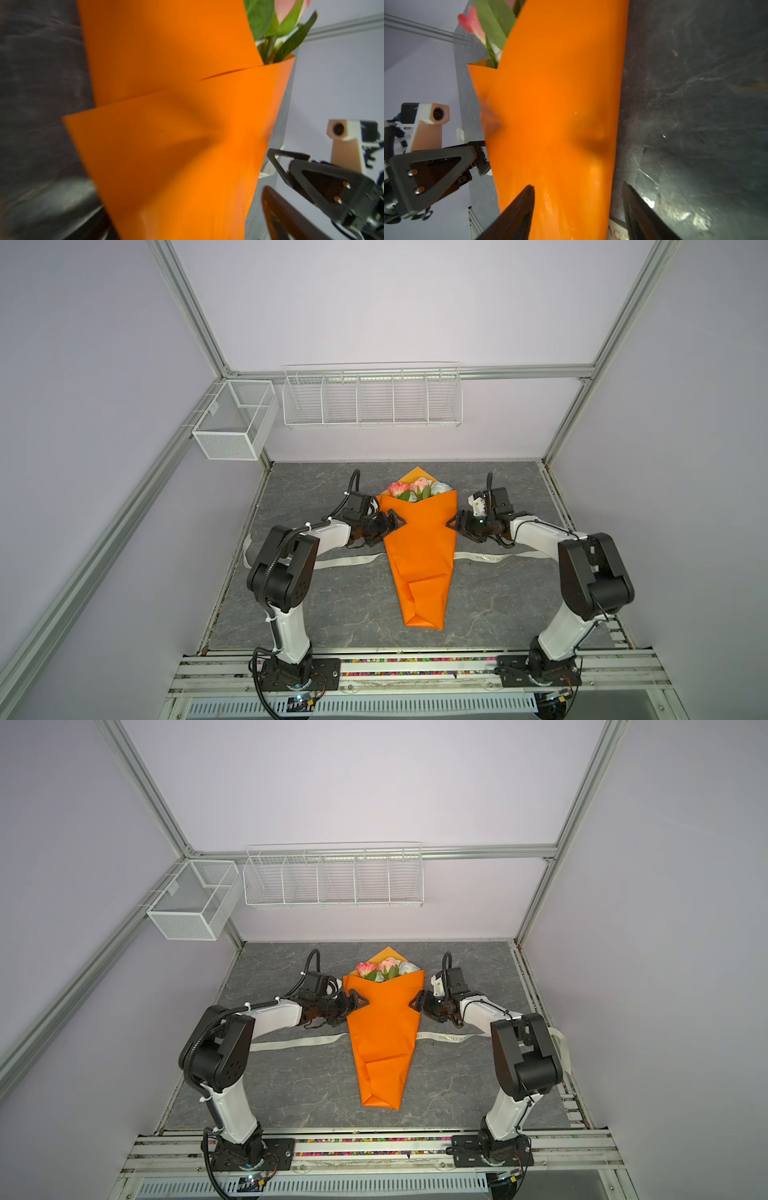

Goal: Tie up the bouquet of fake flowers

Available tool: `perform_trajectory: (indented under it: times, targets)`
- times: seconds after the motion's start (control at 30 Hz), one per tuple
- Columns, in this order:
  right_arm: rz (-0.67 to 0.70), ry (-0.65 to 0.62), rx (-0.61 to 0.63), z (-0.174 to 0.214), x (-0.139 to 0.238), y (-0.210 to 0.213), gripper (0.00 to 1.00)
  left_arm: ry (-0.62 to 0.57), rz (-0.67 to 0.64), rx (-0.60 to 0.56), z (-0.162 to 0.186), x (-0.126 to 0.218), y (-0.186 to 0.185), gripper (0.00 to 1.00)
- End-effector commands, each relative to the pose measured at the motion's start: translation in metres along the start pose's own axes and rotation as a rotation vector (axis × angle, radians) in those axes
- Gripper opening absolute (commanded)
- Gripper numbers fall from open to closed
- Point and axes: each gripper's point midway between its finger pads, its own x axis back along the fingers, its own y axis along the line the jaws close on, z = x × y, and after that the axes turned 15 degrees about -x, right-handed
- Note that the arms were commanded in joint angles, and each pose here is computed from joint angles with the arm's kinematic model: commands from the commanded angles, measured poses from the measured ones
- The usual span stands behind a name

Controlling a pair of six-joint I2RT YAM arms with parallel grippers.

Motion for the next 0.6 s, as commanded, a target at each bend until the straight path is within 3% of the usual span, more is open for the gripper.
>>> perform_trajectory:
  times: [0.0,0.13,0.23,0.43,0.57]
  targets:
    - [0.099,-0.049,0.025,-0.001,0.029,-0.011,0.74,0.012,-0.136,-0.03,0.006,0.025,0.016,1.0]
    - [0.172,-0.141,0.039,-0.002,0.063,-0.02,0.8,-0.04,-0.182,-0.054,0.006,0.057,0.011,1.0]
    - [0.251,-0.234,0.038,-0.004,0.091,-0.033,0.82,-0.083,-0.293,-0.034,0.009,0.084,0.025,1.0]
    - [0.397,-0.432,-0.032,-0.014,0.146,-0.07,0.83,-0.145,-0.591,0.201,0.038,0.157,0.108,1.0]
    - [0.447,-0.464,-0.076,-0.018,0.158,-0.085,0.81,-0.146,-0.682,0.384,0.061,0.192,0.163,0.96]
